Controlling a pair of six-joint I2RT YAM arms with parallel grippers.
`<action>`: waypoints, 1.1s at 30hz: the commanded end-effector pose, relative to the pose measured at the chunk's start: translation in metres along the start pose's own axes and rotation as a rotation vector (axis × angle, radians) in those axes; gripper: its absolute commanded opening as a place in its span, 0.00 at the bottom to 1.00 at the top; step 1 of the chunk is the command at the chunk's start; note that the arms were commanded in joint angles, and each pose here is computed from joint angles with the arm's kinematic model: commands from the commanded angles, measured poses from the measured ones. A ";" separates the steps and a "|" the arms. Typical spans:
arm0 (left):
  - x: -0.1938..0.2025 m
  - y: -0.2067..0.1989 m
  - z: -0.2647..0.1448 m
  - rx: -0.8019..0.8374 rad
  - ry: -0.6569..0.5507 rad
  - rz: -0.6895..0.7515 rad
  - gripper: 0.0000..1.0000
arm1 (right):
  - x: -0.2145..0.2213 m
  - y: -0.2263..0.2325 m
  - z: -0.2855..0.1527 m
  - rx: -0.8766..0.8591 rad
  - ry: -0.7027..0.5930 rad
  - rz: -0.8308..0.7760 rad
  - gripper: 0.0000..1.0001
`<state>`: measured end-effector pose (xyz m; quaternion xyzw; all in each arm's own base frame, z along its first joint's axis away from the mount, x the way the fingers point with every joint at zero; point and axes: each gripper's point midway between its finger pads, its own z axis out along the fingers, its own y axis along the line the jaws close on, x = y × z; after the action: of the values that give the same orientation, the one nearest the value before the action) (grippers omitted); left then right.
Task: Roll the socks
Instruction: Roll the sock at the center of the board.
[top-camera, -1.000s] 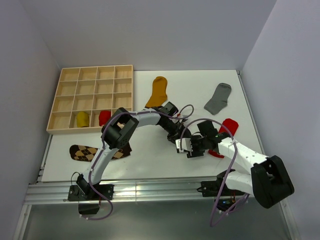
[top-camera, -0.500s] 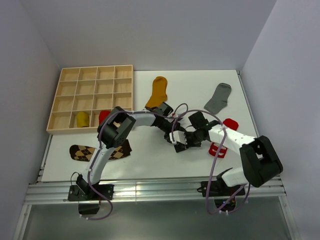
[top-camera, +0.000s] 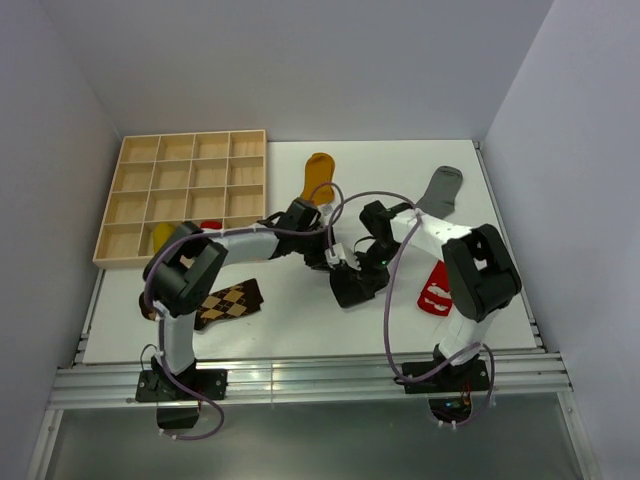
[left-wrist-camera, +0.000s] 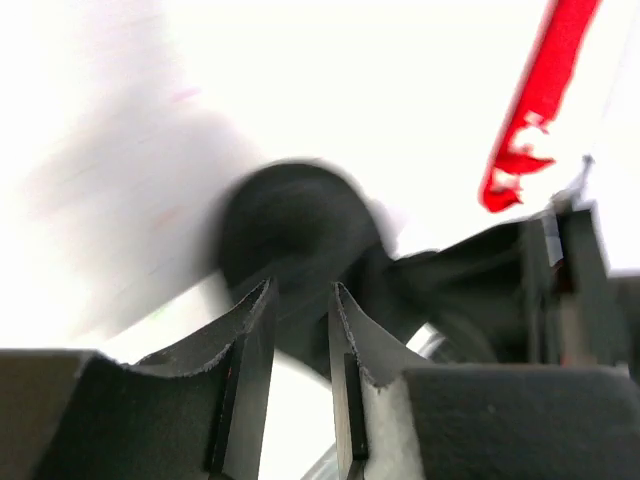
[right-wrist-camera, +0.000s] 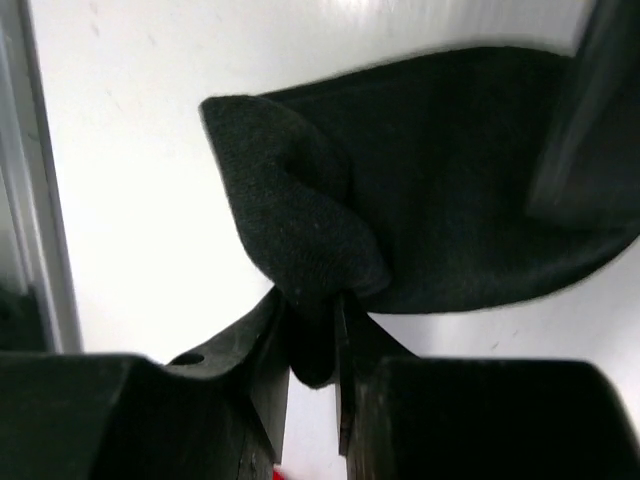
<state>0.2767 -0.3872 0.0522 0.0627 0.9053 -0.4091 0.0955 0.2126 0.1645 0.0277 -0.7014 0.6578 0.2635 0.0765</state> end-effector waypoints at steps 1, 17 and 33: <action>-0.046 -0.004 -0.039 -0.069 -0.282 0.089 0.32 | 0.020 0.018 -0.005 -0.127 0.079 0.189 0.15; 0.007 -0.048 -0.086 -0.276 -0.609 0.693 0.33 | 0.018 0.007 -0.006 -0.234 0.131 0.344 0.16; 0.084 -0.078 0.000 -0.553 -0.567 1.416 0.50 | 0.025 0.005 0.002 -0.313 0.207 0.486 0.17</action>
<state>0.1696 -0.4202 0.0599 0.4921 0.6970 -0.0350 0.5203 0.2015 0.1497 0.0242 -0.5460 0.7580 0.3207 -0.1562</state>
